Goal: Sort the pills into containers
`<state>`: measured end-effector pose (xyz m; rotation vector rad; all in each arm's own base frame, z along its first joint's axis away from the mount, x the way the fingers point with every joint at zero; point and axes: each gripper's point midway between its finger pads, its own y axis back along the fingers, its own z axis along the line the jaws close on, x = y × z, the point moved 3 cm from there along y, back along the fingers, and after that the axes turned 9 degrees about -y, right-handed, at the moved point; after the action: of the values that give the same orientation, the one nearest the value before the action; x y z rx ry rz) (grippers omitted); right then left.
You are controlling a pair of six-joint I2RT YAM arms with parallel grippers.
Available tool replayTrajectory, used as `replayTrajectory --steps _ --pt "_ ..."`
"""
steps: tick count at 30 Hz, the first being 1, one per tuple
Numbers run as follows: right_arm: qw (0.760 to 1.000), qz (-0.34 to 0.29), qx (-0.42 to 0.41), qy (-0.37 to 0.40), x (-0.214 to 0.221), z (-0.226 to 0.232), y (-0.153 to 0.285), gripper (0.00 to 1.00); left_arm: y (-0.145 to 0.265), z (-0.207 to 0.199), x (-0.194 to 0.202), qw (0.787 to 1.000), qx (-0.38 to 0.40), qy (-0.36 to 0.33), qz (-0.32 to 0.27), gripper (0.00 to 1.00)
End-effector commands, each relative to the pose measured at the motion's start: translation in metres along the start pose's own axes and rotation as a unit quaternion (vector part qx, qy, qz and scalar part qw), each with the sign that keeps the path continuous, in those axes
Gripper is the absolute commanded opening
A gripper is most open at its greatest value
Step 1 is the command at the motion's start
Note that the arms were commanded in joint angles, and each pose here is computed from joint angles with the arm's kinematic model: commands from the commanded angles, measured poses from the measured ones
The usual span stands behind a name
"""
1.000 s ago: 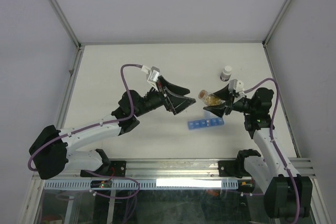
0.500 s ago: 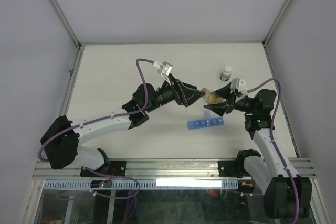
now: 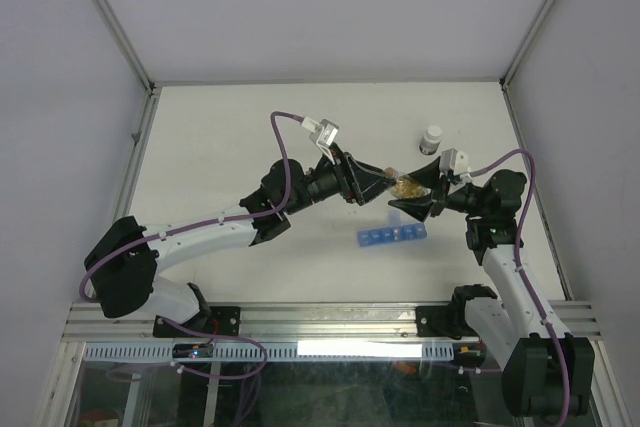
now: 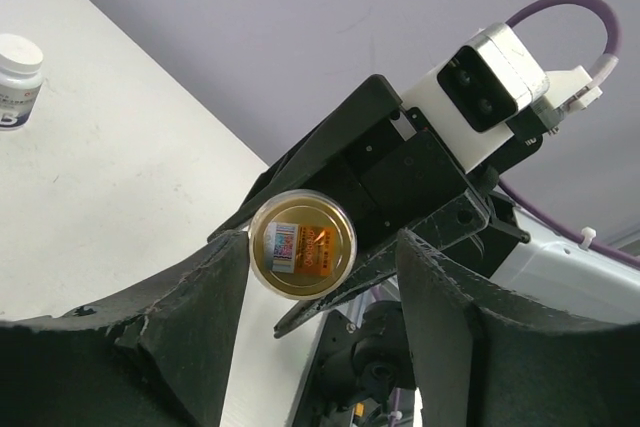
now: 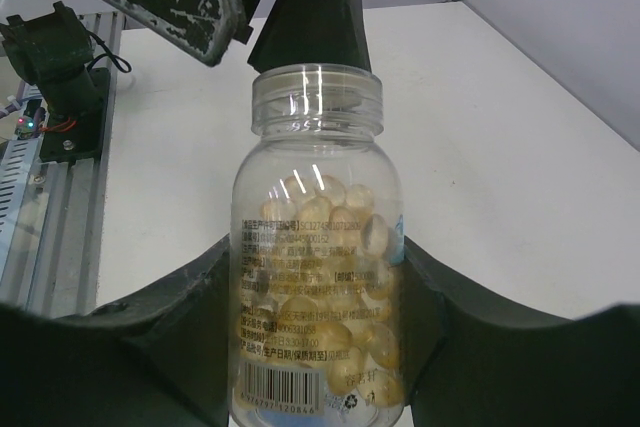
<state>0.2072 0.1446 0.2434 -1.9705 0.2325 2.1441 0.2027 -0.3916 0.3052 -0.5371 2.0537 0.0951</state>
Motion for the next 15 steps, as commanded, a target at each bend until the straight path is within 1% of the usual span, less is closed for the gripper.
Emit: replayTrajectory --steps 1,3,7,11,14,15 --pt "0.999 -0.010 0.003 0.030 -0.012 0.000 0.001 0.00 -0.008 -0.023 -0.023 0.999 0.034 -0.002 -0.026 0.59" --pt "0.999 -0.010 0.003 0.031 -0.012 0.000 0.001 0.00 -0.012 -0.016 -0.012 1.000 0.027 -0.001 -0.013 0.57" --pt "0.999 -0.010 0.002 0.031 -0.012 0.000 0.001 0.00 -0.014 -0.016 -0.008 1.000 0.027 -0.001 -0.007 0.52" --pt "0.999 -0.009 0.001 0.030 -0.012 0.001 0.001 0.00 -0.015 -0.016 -0.007 1.000 0.029 -0.003 -0.001 0.51" --pt "1.000 -0.009 0.001 0.029 -0.012 0.001 0.001 0.00 -0.015 -0.017 -0.006 0.999 0.032 -0.005 0.002 0.42" --pt "1.000 -0.009 0.002 0.030 -0.012 0.001 0.001 0.00 -0.015 -0.017 -0.006 0.999 0.033 -0.006 0.002 0.42"
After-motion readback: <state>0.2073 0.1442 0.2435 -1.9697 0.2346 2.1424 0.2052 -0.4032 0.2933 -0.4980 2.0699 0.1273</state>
